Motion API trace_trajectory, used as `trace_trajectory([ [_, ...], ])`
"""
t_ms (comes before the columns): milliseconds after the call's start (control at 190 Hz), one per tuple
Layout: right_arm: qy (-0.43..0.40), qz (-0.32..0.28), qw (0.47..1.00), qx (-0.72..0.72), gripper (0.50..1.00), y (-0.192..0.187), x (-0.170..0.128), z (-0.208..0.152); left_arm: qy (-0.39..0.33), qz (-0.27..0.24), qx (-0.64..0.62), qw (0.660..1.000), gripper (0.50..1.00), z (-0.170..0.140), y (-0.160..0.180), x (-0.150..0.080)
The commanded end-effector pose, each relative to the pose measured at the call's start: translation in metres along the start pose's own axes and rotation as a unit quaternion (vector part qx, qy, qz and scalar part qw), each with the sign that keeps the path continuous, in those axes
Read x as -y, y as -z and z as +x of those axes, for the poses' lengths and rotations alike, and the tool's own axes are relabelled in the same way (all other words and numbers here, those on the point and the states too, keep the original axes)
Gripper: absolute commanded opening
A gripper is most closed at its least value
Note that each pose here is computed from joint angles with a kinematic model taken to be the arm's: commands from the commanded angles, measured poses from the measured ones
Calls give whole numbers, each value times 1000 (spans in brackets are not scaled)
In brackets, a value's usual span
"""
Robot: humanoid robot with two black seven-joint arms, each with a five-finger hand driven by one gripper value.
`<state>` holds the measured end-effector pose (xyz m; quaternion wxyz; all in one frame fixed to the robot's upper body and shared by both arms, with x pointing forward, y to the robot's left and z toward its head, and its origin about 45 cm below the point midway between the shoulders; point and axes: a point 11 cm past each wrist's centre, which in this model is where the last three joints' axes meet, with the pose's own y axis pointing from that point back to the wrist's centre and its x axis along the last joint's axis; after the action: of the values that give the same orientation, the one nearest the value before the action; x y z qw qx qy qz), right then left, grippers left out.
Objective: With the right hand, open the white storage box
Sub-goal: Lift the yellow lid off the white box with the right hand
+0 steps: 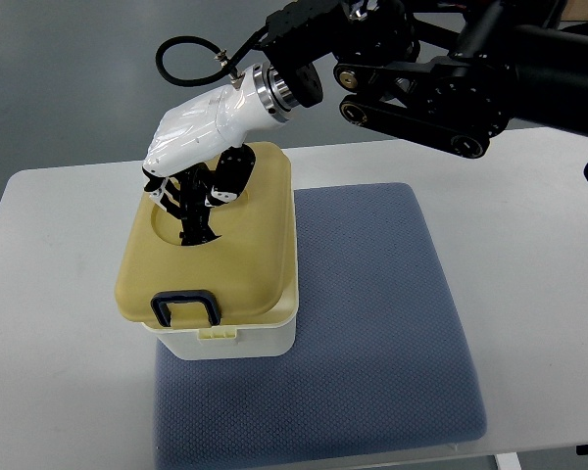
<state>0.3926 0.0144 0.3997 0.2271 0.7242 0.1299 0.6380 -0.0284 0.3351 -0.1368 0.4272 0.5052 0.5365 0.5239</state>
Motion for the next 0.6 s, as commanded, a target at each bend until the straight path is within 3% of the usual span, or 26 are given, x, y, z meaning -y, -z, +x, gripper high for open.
trace_trajectory([
  [0,-29,-21,999,15,500,-16,-19,4,0,0,0,1000,1000,0,0,0],
  [316,-87,-76,992,42,500,-51,-76,1,0,0,0,1000,1000,0,0,0],
  [595,-125,-135,980,72,500,-87,-114,-50,0,0,0,1000,1000,0,0,0],
])
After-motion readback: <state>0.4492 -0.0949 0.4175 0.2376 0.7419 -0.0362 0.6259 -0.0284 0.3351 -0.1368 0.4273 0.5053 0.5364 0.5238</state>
